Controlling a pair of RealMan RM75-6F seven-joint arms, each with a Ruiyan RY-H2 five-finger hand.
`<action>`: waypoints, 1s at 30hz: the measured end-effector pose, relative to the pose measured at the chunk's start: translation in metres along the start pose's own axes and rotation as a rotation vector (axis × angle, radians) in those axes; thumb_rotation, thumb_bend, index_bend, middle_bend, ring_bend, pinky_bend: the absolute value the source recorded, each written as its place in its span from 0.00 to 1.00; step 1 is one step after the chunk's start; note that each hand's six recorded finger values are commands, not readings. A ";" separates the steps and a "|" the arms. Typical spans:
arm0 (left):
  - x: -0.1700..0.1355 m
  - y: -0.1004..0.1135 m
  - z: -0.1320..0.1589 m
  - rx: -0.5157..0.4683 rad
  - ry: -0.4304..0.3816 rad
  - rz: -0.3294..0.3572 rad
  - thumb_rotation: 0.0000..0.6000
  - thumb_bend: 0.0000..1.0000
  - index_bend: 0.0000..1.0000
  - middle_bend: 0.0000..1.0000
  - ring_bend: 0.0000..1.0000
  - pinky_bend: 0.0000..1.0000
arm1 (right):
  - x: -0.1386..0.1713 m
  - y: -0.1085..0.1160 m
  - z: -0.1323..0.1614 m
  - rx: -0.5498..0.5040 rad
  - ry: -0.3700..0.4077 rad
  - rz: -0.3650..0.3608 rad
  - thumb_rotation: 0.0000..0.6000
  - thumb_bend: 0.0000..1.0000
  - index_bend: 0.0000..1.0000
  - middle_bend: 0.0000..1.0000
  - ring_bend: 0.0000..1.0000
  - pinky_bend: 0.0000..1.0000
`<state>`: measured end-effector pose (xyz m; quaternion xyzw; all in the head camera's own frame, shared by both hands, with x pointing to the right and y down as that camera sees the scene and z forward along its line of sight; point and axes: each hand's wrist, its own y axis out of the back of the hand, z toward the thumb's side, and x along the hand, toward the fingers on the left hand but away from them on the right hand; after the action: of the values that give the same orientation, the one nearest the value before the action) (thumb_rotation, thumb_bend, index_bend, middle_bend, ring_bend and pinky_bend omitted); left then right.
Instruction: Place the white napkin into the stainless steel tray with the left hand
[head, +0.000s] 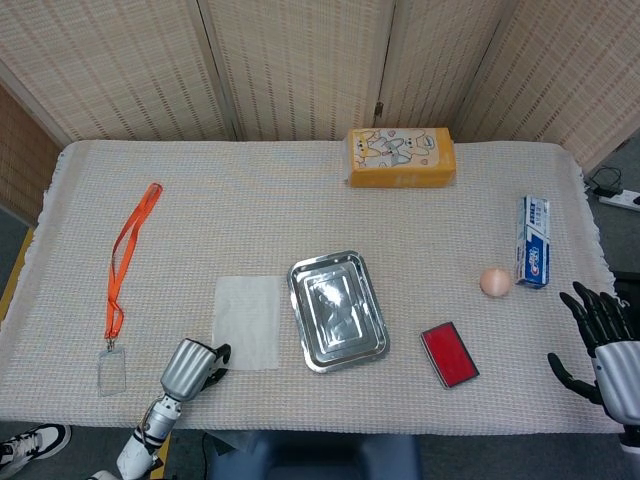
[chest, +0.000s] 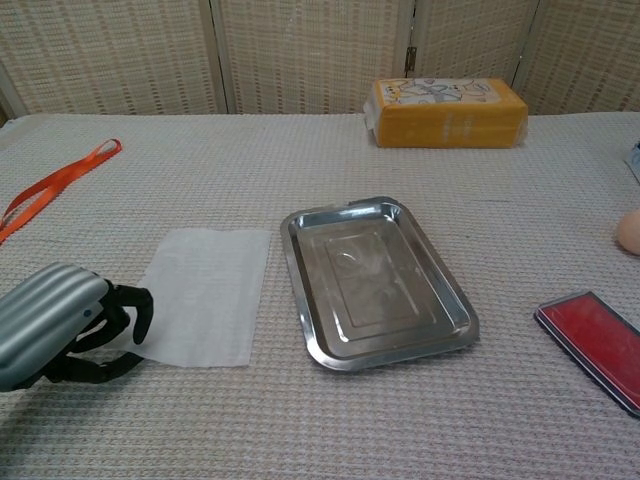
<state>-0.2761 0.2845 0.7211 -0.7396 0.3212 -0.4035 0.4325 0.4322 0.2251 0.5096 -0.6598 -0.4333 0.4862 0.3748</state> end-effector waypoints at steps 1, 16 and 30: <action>0.000 0.000 0.001 0.001 -0.003 0.006 1.00 0.42 0.66 1.00 1.00 1.00 | 0.000 0.000 0.000 0.000 0.001 0.000 1.00 0.40 0.00 0.00 0.00 0.00; 0.004 0.007 0.005 0.011 -0.033 0.069 1.00 0.58 0.70 1.00 1.00 1.00 | 0.000 -0.001 0.000 -0.001 0.006 0.008 1.00 0.40 0.00 0.00 0.00 0.00; 0.027 0.057 0.005 0.152 -0.080 0.240 1.00 0.58 0.70 1.00 1.00 1.00 | 0.004 0.006 -0.001 -0.029 0.016 0.005 1.00 0.40 0.00 0.00 0.00 0.00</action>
<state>-0.2662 0.2408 0.6768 -0.6766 0.3583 -0.3422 0.5447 0.4352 0.2271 0.5031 -0.6701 -0.4355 0.4756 0.3676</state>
